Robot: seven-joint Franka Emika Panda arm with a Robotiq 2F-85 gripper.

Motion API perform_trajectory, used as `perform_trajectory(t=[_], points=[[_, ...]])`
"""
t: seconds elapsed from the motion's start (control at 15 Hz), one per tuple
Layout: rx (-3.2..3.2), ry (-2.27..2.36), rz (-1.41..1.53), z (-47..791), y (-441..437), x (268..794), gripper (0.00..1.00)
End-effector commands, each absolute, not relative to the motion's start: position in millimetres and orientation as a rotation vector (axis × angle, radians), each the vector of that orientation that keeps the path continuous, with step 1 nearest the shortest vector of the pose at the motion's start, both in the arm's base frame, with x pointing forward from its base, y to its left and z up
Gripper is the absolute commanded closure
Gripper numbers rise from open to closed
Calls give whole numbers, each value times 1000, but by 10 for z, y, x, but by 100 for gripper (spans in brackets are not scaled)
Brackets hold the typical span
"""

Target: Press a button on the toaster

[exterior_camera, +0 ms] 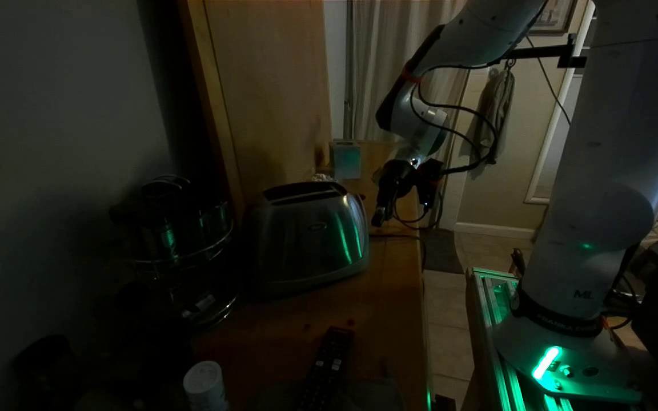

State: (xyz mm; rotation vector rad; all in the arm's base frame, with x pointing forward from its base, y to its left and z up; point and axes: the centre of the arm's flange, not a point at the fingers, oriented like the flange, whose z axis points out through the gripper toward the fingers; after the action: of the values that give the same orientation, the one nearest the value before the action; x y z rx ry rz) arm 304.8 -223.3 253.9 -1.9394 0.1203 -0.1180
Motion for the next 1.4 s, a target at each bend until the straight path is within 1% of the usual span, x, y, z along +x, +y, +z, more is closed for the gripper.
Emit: perform_trajectory(t=[0.0,1.33], points=[[-1931,126,-109,2534,-2252,3127,100],[-1929,161,-139,2517,-2256,3184,100]])
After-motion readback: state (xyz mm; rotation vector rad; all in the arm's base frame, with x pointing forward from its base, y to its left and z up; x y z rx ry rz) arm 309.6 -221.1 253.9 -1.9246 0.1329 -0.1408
